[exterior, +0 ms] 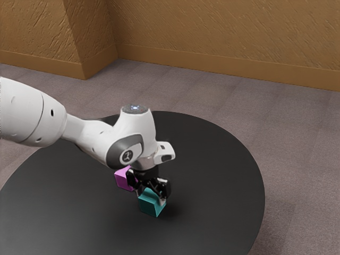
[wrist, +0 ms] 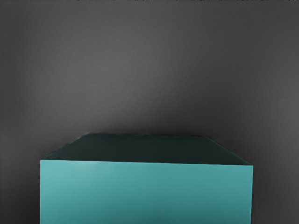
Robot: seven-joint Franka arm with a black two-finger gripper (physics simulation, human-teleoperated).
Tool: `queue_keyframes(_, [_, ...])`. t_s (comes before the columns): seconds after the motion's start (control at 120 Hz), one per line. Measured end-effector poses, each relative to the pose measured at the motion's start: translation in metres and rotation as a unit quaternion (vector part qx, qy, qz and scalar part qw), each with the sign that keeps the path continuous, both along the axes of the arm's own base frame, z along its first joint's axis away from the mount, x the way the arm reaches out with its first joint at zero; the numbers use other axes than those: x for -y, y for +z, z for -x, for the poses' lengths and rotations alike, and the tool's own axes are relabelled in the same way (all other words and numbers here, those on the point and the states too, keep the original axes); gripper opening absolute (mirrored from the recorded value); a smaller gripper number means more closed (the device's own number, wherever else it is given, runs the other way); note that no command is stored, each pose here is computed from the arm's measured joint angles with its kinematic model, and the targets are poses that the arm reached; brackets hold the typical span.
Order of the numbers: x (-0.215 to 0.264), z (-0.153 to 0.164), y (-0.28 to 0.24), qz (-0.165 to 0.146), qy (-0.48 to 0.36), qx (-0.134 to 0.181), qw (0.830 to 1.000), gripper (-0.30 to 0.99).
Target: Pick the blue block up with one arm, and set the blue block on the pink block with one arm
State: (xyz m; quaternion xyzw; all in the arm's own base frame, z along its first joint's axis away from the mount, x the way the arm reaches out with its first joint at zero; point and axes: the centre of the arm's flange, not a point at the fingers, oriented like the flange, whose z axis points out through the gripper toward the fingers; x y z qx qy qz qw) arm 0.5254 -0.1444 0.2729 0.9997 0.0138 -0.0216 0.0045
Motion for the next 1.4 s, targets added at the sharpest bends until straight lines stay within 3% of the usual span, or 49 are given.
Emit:
queue_keyframes(0.542, [0.0,-0.006,-0.009,-0.032,-0.034,0.025,0.999,0.42])
queue_keyframes(0.6, [-0.001,-0.008,0.007,-0.031,-0.034,0.039,0.998,0.41])
queue_keyframes(0.667, [-0.01,-0.014,0.063,-0.021,-0.022,0.075,0.997,0.4])
queue_keyframes(0.758, [-0.058,-0.024,0.116,-0.014,0.026,0.1,0.995,0.41])
queue_keyframes(0.942, [-0.174,-0.05,0.119,-0.004,0.127,0.056,0.99,0.41])
queue_keyframes(1.083, [-0.145,-0.054,0.111,0.008,0.084,0.01,0.996,0.4])
queue_keyframes(1.4, [-0.133,-0.034,0.106,0.005,0.028,-0.028,0.999,0.4])
